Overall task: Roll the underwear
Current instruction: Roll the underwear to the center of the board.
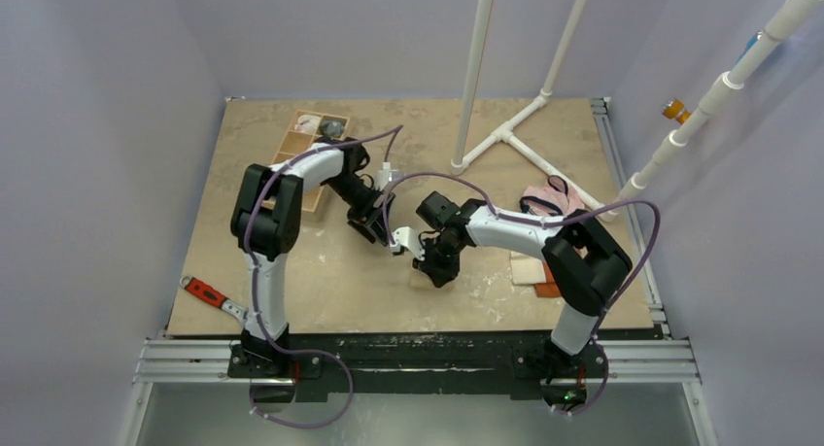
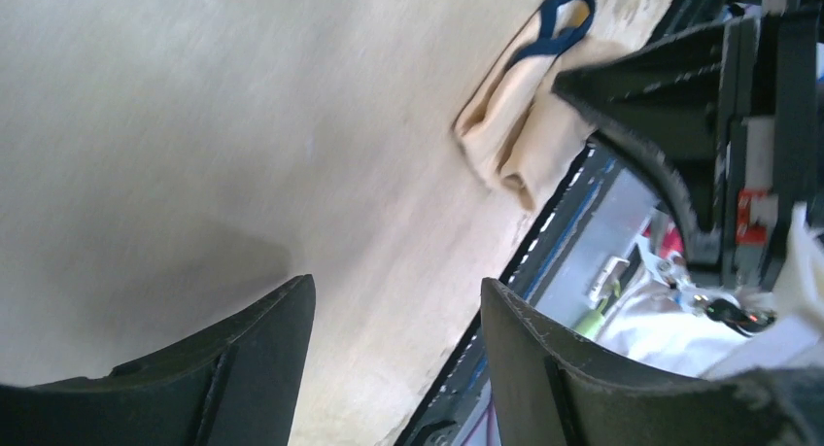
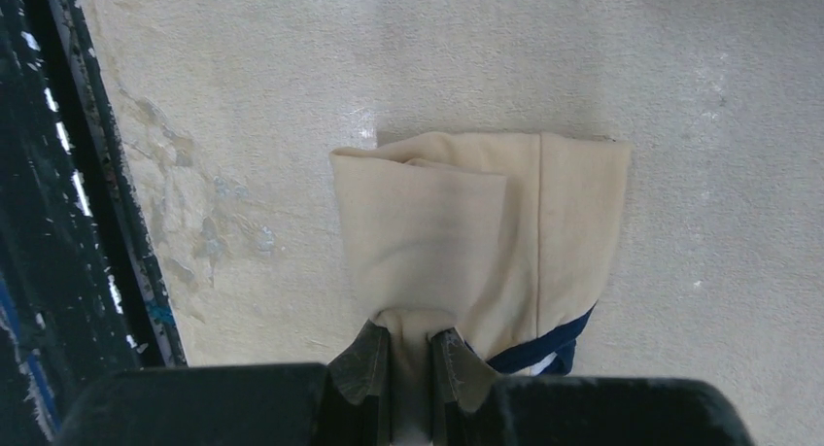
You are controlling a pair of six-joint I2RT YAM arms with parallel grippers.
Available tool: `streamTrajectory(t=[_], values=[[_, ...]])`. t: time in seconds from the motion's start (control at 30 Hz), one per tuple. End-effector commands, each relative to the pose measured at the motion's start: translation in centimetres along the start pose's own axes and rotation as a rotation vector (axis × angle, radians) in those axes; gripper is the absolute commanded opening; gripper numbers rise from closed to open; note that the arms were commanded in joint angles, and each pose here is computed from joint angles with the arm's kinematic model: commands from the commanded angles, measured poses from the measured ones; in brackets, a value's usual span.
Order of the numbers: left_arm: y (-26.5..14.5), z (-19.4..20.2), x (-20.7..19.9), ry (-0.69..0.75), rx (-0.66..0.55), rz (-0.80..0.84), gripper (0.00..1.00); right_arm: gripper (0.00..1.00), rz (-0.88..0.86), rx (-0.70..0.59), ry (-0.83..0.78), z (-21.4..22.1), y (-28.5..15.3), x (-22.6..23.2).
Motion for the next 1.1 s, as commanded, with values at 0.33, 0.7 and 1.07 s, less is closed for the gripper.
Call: streamTrajectory(t=[0.33, 0.7, 1.07], values=[[-6.8, 5.9, -2.4, 0.312, -0.290, -0.301, 0.60, 0.00, -0.391, 0.084, 0.144, 2.0, 1.6, -3.9], [-2.6, 5.5, -7.5, 0.742, -0.314, -0.449, 0.64, 0.00, -0.559, 0.118, 0.194, 1.8, 4.1, -7.0], [6.1, 1.0, -11.5, 1.005, -0.255, -0.463, 0.65, 0.02, -0.618, 0.137, 0.238, 2.9, 5.9, -6.8]])
Point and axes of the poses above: each gripper's point midway between its finger pads, its own y axis out along the fingers, its own x axis along the line the jaws close on, z = x × y, the point moved 5 cm from there along -y, back along the fingers, and after that the axes turned 2 degrees about y, right-handed, at the moved point
